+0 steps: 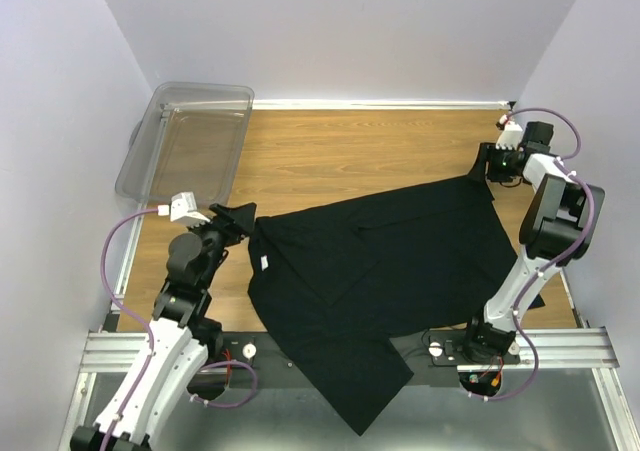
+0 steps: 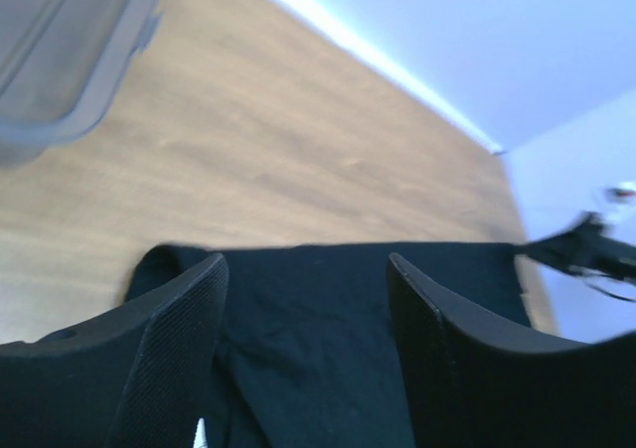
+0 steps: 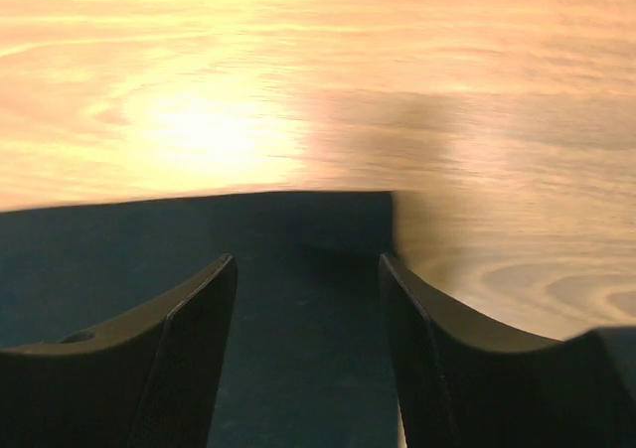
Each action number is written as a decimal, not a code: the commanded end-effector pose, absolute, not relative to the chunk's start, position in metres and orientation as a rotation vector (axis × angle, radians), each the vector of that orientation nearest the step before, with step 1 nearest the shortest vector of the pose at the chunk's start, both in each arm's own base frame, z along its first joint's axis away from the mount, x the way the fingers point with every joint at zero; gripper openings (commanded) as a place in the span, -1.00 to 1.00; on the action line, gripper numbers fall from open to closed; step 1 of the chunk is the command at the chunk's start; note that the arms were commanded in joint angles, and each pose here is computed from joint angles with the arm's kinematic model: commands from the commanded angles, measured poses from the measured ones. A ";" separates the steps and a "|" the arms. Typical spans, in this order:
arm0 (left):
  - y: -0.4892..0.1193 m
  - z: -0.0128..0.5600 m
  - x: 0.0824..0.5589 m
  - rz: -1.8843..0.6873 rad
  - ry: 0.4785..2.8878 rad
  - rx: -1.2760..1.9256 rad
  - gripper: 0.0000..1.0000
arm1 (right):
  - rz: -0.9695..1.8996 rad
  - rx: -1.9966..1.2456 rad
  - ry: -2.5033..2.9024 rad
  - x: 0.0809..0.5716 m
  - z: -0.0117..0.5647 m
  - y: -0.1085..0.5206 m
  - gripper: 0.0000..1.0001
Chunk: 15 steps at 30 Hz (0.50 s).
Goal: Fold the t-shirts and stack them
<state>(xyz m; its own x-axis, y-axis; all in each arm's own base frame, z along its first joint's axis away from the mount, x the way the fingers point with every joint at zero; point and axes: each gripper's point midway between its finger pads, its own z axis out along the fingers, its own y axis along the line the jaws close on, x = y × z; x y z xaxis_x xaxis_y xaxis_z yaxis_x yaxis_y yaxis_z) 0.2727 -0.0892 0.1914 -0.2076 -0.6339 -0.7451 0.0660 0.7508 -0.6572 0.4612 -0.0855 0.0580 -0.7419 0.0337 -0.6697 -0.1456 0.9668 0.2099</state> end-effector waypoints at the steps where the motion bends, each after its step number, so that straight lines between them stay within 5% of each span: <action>1: -0.101 0.215 0.261 -0.735 1.599 -0.295 0.47 | 0.321 -0.032 2.391 0.478 0.048 -0.102 0.33; 8: -0.113 0.197 0.272 -0.735 1.702 -0.247 0.47 | 0.386 -0.024 2.433 0.490 0.019 -0.102 0.32; 15: -0.123 0.201 0.279 -0.772 1.703 -0.212 0.46 | 0.444 -0.034 2.483 0.479 -0.008 -0.095 0.04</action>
<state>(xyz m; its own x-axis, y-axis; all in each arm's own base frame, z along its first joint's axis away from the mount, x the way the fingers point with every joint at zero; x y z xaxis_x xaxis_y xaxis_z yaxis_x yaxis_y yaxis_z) 0.2748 -0.1144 0.1726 -0.3342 -0.5317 -0.7782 0.1640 0.7803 -0.6035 0.4945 -0.1022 0.0266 -0.7537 0.0616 -0.6543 -0.1406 0.9574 0.2521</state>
